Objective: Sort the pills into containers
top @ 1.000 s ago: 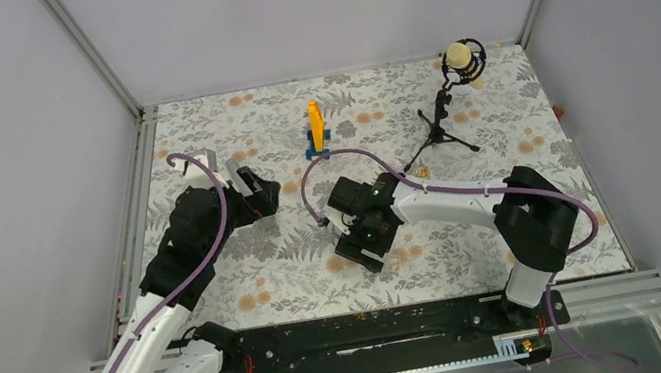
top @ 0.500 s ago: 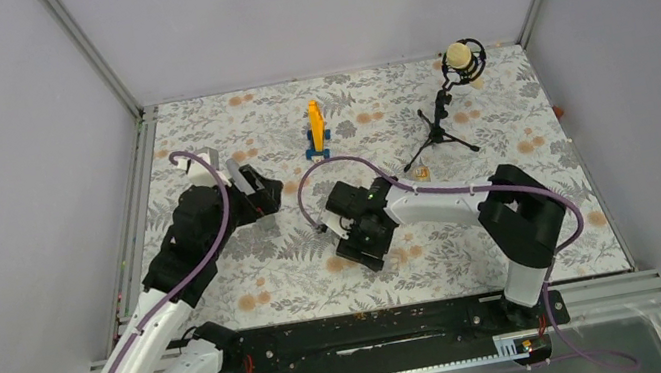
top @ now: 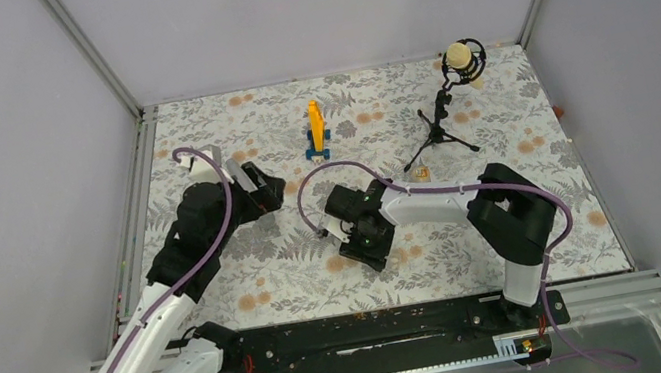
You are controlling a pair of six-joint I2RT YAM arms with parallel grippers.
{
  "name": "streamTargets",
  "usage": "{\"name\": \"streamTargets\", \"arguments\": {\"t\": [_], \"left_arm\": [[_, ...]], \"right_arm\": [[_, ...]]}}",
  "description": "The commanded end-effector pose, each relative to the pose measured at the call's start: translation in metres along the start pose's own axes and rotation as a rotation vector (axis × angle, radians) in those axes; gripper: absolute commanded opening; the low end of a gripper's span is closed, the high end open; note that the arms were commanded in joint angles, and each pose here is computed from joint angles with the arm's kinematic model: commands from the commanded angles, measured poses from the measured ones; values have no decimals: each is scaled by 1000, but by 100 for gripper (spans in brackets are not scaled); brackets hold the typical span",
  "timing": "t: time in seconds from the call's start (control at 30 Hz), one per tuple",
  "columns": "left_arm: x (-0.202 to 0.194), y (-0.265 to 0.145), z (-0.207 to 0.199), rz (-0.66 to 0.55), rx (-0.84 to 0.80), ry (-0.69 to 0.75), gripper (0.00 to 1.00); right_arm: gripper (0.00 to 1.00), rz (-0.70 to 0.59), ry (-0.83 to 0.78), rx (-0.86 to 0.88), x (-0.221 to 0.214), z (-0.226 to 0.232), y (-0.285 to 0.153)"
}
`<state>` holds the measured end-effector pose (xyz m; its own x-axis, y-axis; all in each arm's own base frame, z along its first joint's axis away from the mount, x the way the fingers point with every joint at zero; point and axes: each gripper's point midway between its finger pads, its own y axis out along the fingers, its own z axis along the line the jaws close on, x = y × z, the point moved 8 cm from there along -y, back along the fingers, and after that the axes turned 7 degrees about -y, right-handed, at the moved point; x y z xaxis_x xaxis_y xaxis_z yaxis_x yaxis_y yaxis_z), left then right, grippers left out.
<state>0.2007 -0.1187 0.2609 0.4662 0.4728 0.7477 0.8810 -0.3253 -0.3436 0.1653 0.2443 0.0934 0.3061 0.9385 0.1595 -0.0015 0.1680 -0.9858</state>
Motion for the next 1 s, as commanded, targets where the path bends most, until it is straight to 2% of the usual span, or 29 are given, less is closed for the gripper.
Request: {"name": "streamTargets", "arguments": {"t": [0.0,0.17,0.37,0.47,0.67,0.8,0.97], "left_arm": [[11,3,-12,-49,-58,-21,99],[6,7,-13,-16,-71,-46,98],[-10,11,-14,51,-111,-138,98],[-20,12,-15,94,-151,-185,97],[-33,16,-25,205,-235,-288,92],[-46,26,-35,341,-304,-371,89],[-57,34,-44,380,-469,-508,84]], "right_arm": [[43,-45,16,-25,11,1,-17],[43,-129,174,-57,21,-6,-39],[45,-290,600,-49,33,-35,-73],[45,-352,702,-33,41,-38,-87],[45,-449,637,24,42,-31,-100],[46,-566,585,79,46,-24,-114],[48,-662,612,108,55,-22,-132]]}}
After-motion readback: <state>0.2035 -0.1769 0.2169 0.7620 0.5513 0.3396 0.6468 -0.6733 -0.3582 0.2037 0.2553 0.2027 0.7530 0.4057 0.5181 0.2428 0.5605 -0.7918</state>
